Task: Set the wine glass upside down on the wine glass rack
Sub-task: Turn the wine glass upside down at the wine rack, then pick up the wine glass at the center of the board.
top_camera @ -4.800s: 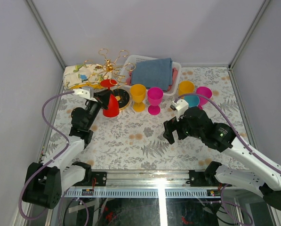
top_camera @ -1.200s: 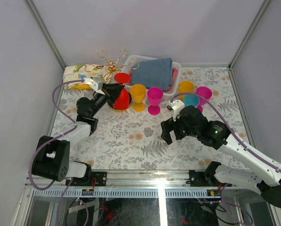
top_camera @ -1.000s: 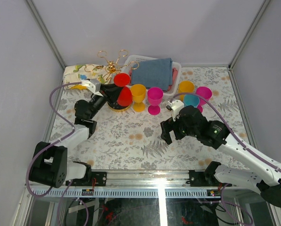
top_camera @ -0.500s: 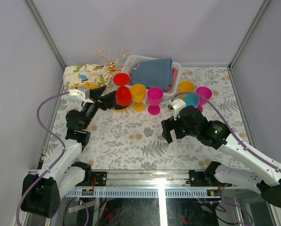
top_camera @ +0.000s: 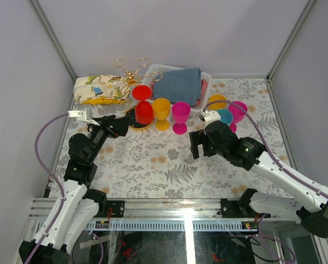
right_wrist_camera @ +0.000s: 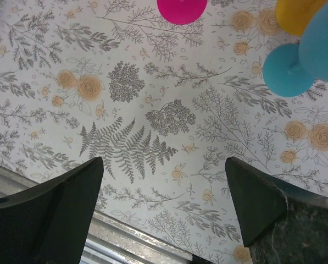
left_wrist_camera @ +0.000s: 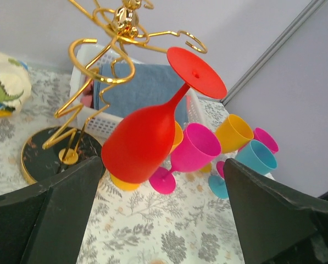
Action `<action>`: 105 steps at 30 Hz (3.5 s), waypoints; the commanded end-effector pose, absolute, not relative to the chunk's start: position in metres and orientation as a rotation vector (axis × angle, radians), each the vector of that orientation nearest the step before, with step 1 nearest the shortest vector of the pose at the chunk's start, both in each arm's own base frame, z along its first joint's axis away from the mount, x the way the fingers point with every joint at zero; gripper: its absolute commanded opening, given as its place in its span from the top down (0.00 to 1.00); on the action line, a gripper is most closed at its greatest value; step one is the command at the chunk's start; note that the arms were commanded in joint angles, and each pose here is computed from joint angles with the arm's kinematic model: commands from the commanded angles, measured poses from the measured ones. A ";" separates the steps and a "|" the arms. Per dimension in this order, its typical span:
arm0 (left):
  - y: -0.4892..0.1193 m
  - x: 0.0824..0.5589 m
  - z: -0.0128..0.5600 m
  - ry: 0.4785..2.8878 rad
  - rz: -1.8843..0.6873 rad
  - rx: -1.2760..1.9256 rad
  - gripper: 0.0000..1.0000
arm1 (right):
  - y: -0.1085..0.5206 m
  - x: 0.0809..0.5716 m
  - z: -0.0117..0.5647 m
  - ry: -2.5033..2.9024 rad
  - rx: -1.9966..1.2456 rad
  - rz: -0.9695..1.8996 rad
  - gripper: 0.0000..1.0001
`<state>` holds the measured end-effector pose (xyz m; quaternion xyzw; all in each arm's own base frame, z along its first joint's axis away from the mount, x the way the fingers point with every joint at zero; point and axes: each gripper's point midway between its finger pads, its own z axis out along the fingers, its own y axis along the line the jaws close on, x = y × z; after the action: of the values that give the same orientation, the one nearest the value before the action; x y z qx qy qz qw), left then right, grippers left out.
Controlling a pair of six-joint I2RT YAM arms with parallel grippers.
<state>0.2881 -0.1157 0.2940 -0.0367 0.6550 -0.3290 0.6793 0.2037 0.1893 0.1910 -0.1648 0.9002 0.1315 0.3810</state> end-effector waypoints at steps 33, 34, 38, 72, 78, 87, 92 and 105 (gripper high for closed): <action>-0.100 0.245 0.247 1.946 -0.577 -0.063 0.00 | 0.180 0.257 0.264 2.113 -0.212 0.165 0.01; -0.098 0.246 0.248 1.946 -0.568 -0.079 0.00 | 0.175 0.258 0.266 2.110 -0.198 0.133 0.01; -0.097 0.247 0.251 1.932 -0.582 -0.122 0.00 | 0.159 0.267 0.273 2.116 -0.162 0.061 0.01; -0.068 0.236 0.268 1.822 -0.465 -0.234 0.00 | 0.251 0.408 0.252 2.131 -0.099 0.246 0.01; -0.070 0.234 0.270 1.813 -0.481 -0.214 0.00 | 0.257 0.442 0.238 2.149 -0.027 0.142 0.01; -0.074 0.233 0.271 1.813 -0.500 -0.190 0.00 | 0.252 0.470 0.210 2.182 0.093 0.011 0.01; -0.075 0.234 0.269 1.821 -0.504 -0.187 0.00 | 0.251 0.466 0.193 2.234 0.104 0.003 0.01; -0.077 0.235 0.266 1.834 -0.506 -0.183 0.00 | 0.258 0.432 0.166 2.402 0.015 0.080 0.01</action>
<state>0.2314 -0.0754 0.2587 -0.0901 0.7948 -0.2129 0.5611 0.4430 0.2600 0.1564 0.0026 0.9268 0.0124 0.3752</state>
